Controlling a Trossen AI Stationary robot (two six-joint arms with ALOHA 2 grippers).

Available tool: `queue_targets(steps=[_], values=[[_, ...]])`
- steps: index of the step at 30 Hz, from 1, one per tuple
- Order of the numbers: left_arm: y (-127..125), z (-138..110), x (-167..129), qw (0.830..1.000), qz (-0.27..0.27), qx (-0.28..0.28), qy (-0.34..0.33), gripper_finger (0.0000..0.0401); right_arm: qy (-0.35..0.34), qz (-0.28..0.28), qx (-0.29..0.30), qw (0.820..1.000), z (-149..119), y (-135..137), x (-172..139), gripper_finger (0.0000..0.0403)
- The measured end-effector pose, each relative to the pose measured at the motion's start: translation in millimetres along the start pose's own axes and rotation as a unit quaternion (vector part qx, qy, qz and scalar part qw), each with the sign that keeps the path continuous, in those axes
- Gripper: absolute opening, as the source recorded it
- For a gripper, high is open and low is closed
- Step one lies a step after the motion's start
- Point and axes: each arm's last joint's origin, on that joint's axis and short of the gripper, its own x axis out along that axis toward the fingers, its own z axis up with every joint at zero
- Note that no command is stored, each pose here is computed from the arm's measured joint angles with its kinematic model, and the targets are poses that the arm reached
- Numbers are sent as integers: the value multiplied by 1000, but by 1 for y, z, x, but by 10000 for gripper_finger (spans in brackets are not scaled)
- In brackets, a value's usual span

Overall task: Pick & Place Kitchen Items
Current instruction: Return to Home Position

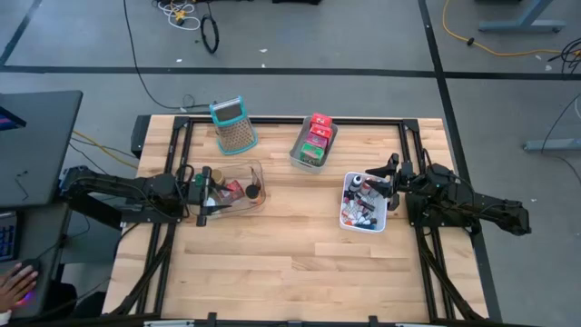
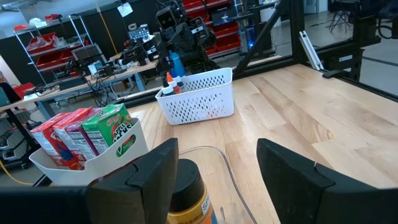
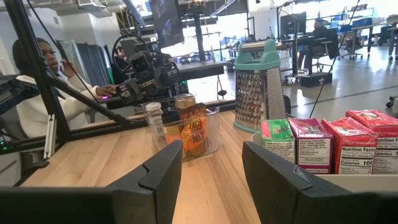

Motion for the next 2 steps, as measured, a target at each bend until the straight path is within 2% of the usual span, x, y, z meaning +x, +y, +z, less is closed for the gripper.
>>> queue_targets(steps=[2], values=[[0,0,0,1000,0,0,0,229,0,0,0,1000,0,0,0,178]])
